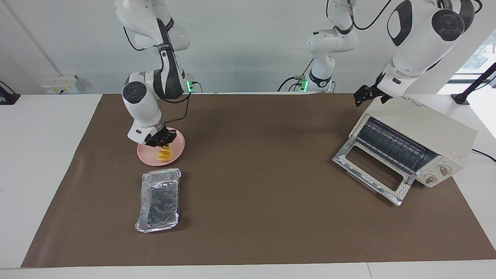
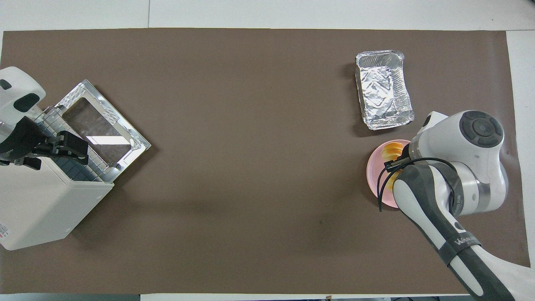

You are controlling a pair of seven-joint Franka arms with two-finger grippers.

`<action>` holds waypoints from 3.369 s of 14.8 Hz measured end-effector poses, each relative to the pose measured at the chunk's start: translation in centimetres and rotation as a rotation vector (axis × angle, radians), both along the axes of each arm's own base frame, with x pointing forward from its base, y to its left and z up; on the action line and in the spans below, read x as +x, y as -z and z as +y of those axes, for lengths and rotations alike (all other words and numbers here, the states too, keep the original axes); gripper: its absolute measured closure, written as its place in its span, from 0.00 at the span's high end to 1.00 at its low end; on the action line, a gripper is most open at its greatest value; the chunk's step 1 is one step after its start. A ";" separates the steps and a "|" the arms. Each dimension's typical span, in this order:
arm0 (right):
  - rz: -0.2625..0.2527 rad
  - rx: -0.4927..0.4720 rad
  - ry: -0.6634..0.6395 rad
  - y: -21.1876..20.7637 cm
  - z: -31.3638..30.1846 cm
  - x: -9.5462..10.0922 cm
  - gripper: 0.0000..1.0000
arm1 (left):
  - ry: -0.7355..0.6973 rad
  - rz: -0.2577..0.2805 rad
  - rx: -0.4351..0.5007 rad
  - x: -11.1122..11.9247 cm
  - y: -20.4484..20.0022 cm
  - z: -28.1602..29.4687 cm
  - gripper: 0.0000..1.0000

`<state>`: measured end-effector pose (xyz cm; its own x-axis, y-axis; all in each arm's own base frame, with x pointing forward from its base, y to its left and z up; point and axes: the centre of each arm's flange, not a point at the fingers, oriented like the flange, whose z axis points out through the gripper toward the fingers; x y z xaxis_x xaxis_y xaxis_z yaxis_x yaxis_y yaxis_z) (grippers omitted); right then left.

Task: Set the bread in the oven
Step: 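Carry the bread with the right gripper over the foil tray, then lower the bread into the foil tray and open the right gripper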

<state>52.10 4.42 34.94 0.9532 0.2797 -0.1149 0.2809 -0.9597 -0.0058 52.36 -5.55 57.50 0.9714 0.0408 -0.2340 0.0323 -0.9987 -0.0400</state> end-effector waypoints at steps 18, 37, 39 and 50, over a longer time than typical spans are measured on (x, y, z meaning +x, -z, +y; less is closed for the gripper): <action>-0.132 0.018 -0.015 -3.1 1.2 20.2 0.12 | 0.000 0.000 0.000 0.0 0.0 0.0 1.00; -0.151 0.008 0.009 -2.1 -1.1 21.0 1.00 | 0.000 0.000 0.000 0.0 0.0 0.0 1.00; -0.167 0.009 -0.012 -2.5 -2.3 21.1 1.00 | 0.000 0.000 0.000 0.0 0.0 0.0 1.00; -0.214 -0.021 -0.051 2.6 -4.0 20.5 0.77 | 0.000 0.000 0.000 0.0 0.0 0.0 1.00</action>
<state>72.58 0.44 32.34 0.9411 0.3279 0.0824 0.3218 -0.9435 0.0788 52.36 -5.55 57.50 0.9714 0.0408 -0.2340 0.0323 -0.9987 -0.0400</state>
